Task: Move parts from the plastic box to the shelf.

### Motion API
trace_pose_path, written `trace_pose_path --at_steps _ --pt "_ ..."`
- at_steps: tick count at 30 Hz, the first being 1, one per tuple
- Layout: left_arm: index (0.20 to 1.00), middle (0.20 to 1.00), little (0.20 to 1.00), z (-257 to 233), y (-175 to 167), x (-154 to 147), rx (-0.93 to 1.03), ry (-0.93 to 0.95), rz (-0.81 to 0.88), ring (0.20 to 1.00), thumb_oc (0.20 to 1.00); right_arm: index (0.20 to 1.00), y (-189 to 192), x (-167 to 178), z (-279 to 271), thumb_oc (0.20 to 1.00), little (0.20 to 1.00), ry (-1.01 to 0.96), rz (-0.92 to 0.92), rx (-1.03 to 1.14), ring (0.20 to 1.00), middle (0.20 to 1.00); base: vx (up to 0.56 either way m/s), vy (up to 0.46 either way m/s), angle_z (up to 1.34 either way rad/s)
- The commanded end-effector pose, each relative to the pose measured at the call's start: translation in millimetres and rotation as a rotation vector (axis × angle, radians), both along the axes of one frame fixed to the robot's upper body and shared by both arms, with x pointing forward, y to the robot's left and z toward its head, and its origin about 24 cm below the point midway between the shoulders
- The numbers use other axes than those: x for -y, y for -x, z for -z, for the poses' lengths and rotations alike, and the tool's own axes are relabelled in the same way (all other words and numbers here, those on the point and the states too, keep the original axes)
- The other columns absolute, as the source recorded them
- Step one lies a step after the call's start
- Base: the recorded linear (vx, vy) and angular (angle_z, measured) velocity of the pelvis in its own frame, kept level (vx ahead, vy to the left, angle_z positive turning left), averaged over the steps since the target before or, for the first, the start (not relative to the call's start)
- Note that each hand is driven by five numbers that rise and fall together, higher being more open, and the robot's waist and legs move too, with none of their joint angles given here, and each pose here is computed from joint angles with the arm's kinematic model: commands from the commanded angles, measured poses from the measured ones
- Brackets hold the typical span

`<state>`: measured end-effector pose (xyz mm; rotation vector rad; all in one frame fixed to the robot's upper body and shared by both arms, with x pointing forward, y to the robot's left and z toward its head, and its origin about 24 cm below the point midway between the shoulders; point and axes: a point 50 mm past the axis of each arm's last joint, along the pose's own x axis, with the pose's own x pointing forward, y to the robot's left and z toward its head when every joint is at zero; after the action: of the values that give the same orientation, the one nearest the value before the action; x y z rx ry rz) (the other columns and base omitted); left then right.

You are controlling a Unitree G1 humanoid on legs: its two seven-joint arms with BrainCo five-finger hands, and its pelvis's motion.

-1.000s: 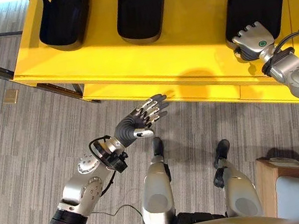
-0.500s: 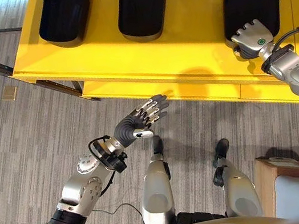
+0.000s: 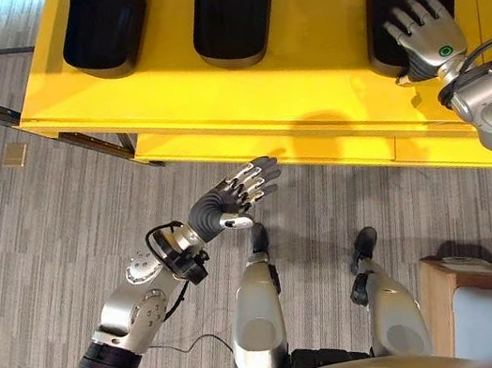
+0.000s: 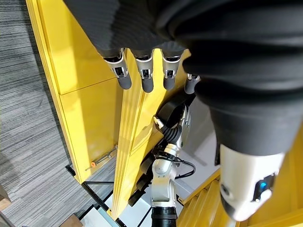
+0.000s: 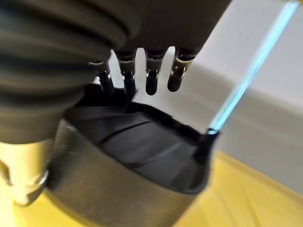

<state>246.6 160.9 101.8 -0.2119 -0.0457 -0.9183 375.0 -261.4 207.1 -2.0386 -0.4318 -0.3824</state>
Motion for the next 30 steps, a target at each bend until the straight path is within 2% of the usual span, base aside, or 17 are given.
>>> trace_pose_path --at_steps 1,9,14,15,18,22,30 --pt "1.0 1.0 1.0 -7.4 12.5 11.2 0.035 0.045 0.071 1.0 1.0 1.0 4.7 9.1 -40.3 1.0 1.0 -0.008 -0.014 0.192 1.0 1.0 0.0 0.07 -0.02" --pt "1.0 1.0 1.0 -5.5 14.8 13.1 0.023 0.079 0.07 1.0 1.0 1.0 7.9 0.3 -43.1 1.0 1.0 0.002 -0.089 0.225 1.0 1.0 0.0 0.042 -0.02" --pt "1.0 1.0 1.0 -5.0 16.4 13.4 0.022 0.09 0.067 1.0 1.0 1.0 12.6 -14.1 -44.9 1.0 1.0 -0.08 -0.216 0.263 1.0 1.0 0.01 0.054 -0.02" --pt "1.0 1.0 1.0 -5.2 18.5 13.2 0.021 0.109 0.055 1.0 1.0 1.0 20.0 -29.6 -50.3 1.0 1.0 -0.153 -0.316 0.294 1.0 1.0 0.03 0.107 -0.09" --pt "1.0 1.0 1.0 -8.5 21.3 13.7 0.027 0.151 0.043 1.0 1.0 1.0 34.8 -49.8 -50.5 1.0 1.0 -0.254 -0.451 0.311 1.0 1.0 0.01 0.101 -0.04" --pt "1.0 1.0 1.0 -10.0 23.3 13.0 0.035 0.185 0.018 1.0 1.0 1.0 54.0 -69.3 -43.5 1.0 1.0 -0.35 -0.598 0.287 1.0 1.0 0.01 0.084 -0.07" --pt "1.0 1.0 1.0 -17.9 27.1 6.7 0.074 0.271 -0.119 1.0 1.0 1.0 121.2 -99.7 -28.8 1.0 1.0 -0.641 -0.909 0.207 1.0 1.0 0.03 0.089 -0.15"
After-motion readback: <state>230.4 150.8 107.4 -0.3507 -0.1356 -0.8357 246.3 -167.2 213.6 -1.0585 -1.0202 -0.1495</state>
